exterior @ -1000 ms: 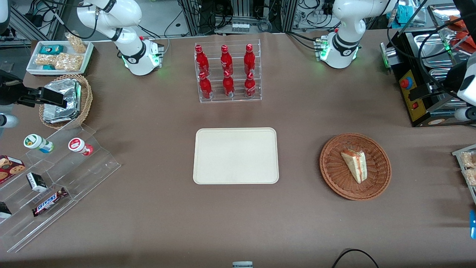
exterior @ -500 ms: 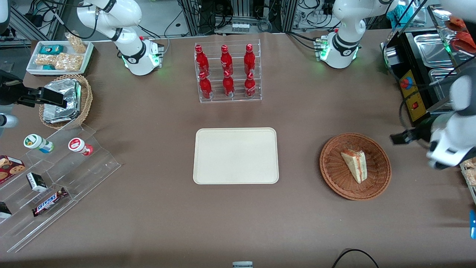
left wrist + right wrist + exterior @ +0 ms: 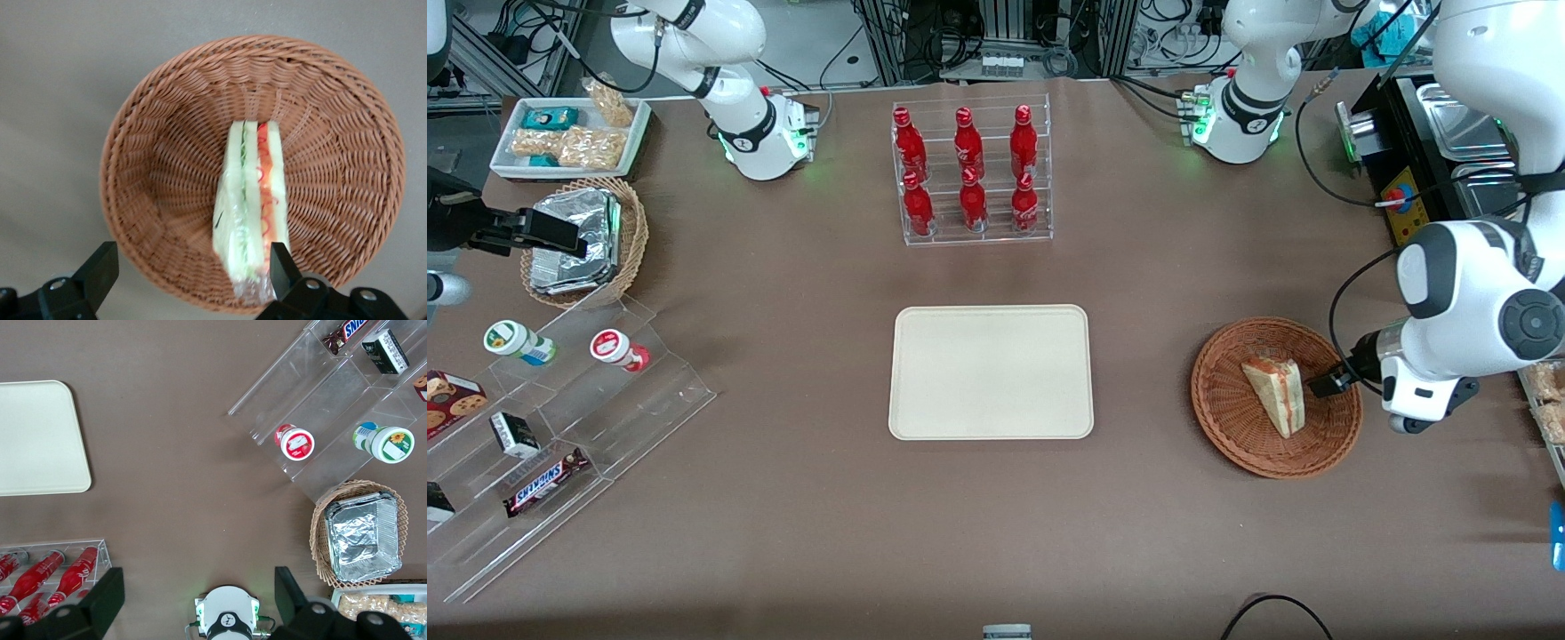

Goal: Place sandwich from basket to tray
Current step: 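Close the left gripper on the wrapped sandwich in the basket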

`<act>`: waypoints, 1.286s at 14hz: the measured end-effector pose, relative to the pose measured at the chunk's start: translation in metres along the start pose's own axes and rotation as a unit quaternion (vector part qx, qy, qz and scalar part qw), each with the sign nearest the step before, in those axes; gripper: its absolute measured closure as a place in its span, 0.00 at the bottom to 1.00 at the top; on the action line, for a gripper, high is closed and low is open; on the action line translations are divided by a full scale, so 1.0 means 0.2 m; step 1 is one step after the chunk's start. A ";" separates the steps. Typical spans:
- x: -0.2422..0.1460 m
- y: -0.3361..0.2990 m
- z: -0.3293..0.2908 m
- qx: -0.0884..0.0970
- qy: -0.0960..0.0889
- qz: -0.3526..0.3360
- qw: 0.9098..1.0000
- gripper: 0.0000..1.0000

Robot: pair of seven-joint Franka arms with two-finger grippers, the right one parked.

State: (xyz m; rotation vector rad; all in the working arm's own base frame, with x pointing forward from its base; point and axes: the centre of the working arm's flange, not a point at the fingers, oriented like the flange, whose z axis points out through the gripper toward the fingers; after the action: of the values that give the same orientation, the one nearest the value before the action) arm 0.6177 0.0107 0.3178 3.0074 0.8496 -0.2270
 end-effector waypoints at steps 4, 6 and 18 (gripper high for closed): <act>-0.02 0.11 0.10 -0.006 0.002 0.011 1.000 0.00; -0.04 0.15 0.18 -0.007 0.001 0.013 1.000 0.00; -0.15 0.11 0.46 -0.016 0.010 0.000 1.000 0.47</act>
State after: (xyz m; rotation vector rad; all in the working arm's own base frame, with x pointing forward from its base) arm 0.5915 -0.0270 0.2299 2.9853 0.8479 -0.1809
